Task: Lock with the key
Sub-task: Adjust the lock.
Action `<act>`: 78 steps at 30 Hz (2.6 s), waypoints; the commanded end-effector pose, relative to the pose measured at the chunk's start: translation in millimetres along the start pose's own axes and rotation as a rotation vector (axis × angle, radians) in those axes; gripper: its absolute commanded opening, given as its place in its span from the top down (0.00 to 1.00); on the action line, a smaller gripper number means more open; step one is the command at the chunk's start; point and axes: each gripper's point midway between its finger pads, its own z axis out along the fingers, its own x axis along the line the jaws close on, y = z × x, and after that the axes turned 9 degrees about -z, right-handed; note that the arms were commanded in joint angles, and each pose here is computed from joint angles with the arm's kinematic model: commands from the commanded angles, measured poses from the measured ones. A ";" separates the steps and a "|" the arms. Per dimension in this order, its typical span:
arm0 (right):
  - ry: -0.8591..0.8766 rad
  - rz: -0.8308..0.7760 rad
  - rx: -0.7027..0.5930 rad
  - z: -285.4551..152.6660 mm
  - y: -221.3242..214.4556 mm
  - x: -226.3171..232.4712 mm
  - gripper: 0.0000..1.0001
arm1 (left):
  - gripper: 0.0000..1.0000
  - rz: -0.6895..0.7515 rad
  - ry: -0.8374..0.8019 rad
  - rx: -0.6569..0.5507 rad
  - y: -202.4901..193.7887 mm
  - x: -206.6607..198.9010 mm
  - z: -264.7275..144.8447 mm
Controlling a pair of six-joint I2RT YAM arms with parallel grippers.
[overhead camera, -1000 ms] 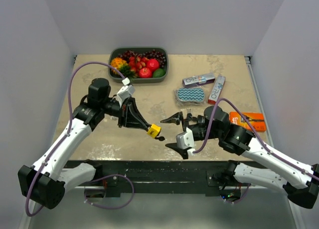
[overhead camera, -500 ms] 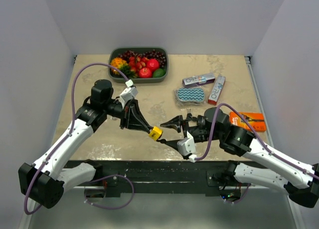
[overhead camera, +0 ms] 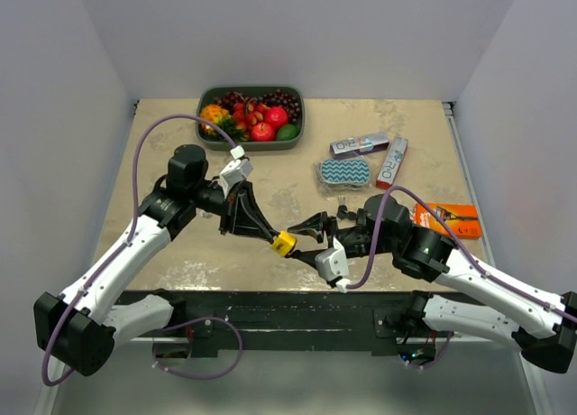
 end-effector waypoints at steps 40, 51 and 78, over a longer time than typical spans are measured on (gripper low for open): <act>0.041 0.241 -0.054 22.6 15.5 -22.7 0.57 | 1.00 0.038 0.173 0.014 -11.0 33.7 13.3; 0.002 0.323 -0.061 24.7 17.2 -28.8 0.58 | 1.00 0.044 0.302 -0.019 -8.1 51.1 6.7; -0.275 0.585 -0.180 22.3 10.4 -102.3 0.72 | 1.00 -0.021 0.338 -0.010 -38.1 59.3 12.0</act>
